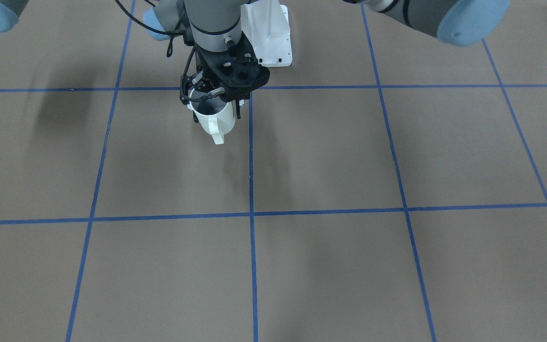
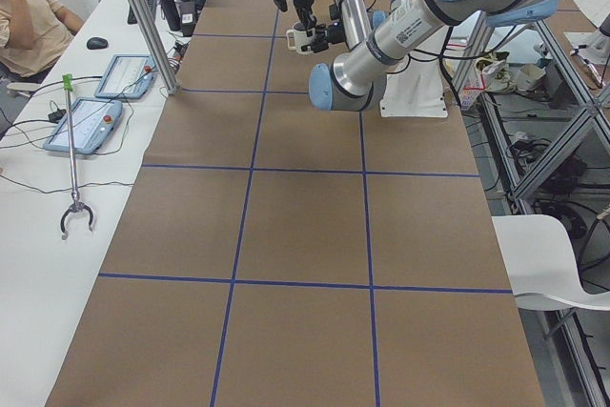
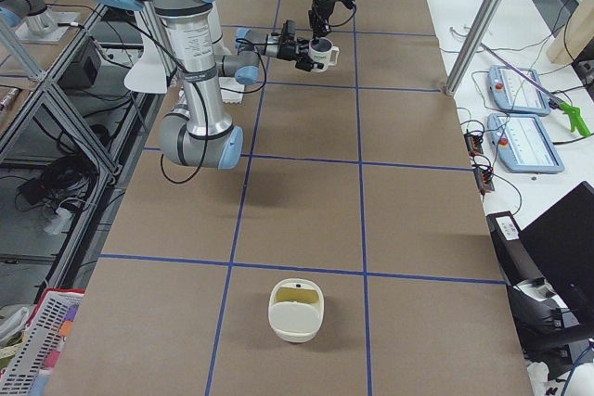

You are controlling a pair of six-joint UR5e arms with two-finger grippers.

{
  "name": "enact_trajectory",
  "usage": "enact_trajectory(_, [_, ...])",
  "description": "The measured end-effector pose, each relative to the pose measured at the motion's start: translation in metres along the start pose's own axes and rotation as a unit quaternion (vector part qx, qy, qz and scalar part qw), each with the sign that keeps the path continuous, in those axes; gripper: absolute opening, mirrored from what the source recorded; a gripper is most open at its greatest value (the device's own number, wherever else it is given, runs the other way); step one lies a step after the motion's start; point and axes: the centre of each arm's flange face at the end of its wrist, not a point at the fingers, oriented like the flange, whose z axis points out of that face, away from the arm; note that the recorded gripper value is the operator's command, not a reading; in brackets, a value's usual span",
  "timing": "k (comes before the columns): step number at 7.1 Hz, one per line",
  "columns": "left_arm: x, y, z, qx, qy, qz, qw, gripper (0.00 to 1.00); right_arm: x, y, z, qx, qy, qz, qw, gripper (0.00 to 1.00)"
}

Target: Left arm hands cup to right arm to dump lemon

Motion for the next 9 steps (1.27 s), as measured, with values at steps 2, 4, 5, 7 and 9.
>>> enact_trajectory(2, [-0.002,0.002,-0.010,0.001,0.010,0.004,0.9999,0.00,0.007,0.029,-0.006,-0.012,0.000,-0.026,0.9996,1.00])
enact_trajectory(4, [-0.013,0.001,-0.045,0.009,0.043,0.011,0.9990,0.00,0.020,0.047,-0.003,-0.029,0.001,-0.042,0.9987,1.00])
enact_trajectory(5, [-0.026,-0.004,-0.055,0.014,0.055,0.021,0.9982,0.00,0.031,0.045,0.002,-0.055,-0.007,-0.041,0.9976,1.00])
enact_trajectory(7, [-0.103,-0.031,-0.041,0.027,0.061,0.067,0.9955,0.00,0.087,0.015,0.026,-0.123,-0.026,-0.074,0.9893,1.00])
enact_trajectory(9, [-0.207,-0.072,-0.008,0.040,0.042,0.126,0.9904,0.00,0.161,-0.035,0.066,-0.211,-0.043,-0.086,0.9728,1.00])
